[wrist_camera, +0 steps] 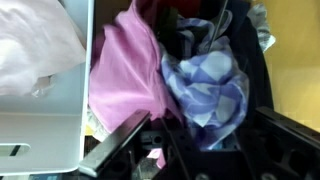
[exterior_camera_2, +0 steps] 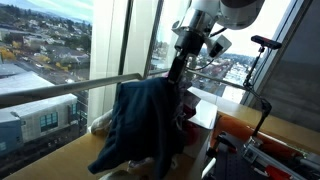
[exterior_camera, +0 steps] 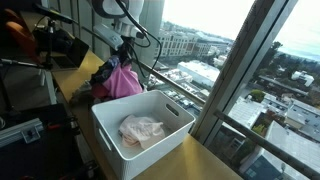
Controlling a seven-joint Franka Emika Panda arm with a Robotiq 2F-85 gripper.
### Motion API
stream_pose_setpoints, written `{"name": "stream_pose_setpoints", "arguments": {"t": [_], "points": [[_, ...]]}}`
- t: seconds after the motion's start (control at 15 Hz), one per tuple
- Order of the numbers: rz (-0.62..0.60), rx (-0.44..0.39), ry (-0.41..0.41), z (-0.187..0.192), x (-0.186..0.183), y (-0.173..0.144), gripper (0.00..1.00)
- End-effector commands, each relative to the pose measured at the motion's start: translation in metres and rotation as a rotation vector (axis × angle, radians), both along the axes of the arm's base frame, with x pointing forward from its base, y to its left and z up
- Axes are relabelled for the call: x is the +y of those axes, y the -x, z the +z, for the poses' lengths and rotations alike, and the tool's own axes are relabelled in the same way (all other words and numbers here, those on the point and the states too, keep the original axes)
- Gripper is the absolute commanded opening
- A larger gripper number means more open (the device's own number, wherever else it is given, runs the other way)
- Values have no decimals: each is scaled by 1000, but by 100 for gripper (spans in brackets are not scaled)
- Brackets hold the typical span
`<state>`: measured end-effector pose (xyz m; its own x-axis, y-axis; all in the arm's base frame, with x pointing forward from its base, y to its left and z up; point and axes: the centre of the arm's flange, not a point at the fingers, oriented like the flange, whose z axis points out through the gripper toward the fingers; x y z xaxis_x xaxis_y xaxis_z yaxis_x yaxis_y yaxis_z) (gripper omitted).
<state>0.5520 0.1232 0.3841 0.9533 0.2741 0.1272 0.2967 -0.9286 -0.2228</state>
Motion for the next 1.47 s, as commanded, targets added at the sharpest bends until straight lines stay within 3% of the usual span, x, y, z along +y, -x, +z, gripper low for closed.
{"name": "stream_pose_setpoints", "arguments": {"t": [0.0,0.27,0.6,0.8,1.0,1.4], "points": [[-15,-109,-54,93,-23,18,5],[-93,-226,-105,182,-72,19,5],[-188,-378,-113,290,-155,16,5],[-226,-434,-108,325,-189,19,5],[-246,-431,-98,311,-198,20,5],[-291,-322,-103,241,-203,7,5]]}}
